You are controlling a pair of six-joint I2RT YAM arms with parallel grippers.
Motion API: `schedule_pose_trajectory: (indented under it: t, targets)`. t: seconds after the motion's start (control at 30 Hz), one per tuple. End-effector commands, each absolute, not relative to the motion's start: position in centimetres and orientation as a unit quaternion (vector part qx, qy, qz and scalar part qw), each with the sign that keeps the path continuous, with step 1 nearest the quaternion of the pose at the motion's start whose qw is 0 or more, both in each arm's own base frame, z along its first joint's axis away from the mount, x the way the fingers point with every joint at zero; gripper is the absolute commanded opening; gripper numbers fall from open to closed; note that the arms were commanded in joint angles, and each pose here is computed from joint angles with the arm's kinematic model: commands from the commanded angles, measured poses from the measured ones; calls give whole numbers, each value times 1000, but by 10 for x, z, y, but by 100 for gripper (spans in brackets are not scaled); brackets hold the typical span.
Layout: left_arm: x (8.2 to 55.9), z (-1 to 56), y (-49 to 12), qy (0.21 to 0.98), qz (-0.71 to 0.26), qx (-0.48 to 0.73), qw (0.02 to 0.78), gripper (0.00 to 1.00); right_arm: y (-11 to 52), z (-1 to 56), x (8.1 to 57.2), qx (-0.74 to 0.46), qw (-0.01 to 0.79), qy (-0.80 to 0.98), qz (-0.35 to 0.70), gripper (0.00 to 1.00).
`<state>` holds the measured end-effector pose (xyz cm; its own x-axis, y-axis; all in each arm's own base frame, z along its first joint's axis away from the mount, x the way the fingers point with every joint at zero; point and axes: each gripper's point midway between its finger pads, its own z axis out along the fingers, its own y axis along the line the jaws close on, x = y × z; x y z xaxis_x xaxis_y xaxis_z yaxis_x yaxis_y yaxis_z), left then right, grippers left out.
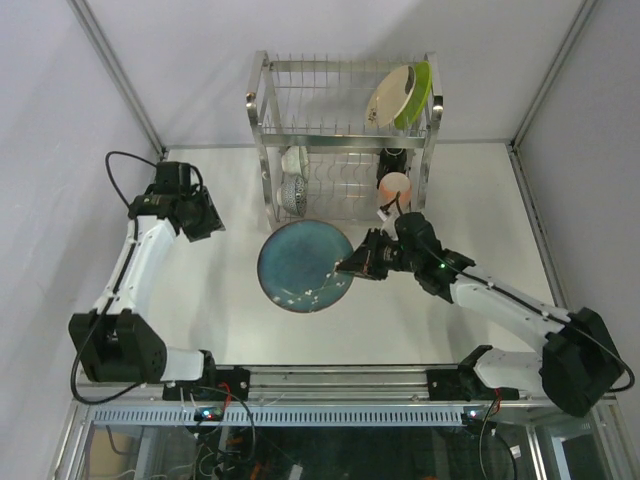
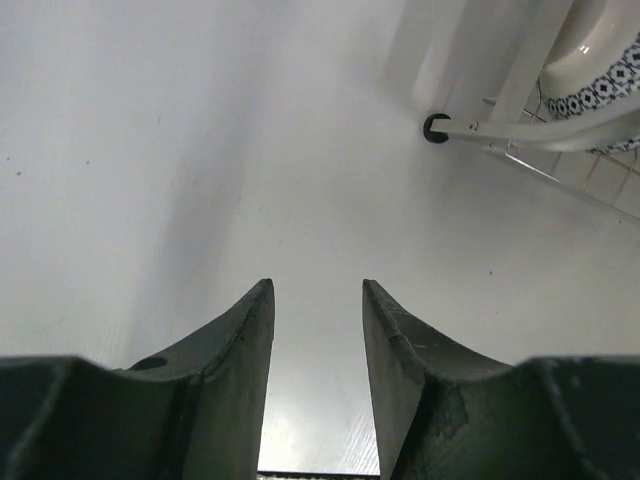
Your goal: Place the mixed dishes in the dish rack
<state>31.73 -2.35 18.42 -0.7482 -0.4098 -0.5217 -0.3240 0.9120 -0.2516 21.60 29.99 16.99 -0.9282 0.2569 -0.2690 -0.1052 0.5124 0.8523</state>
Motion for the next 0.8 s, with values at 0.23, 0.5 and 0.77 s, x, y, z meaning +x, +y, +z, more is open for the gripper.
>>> schedule_pose_trajectory:
  t: [0.23, 0.5, 0.77]
  targets:
    - [409, 194, -44, 907, -144, -186, 349, 45, 277, 317, 214, 47, 246, 790, 560, 0]
    - [447, 172, -69, 905, -181, -175, 344, 45, 259, 377, 224, 80, 274, 765, 577, 0]
    - [484, 184, -92, 882, -242, -151, 374, 45, 245, 424, 238, 77, 312, 751, 577, 0]
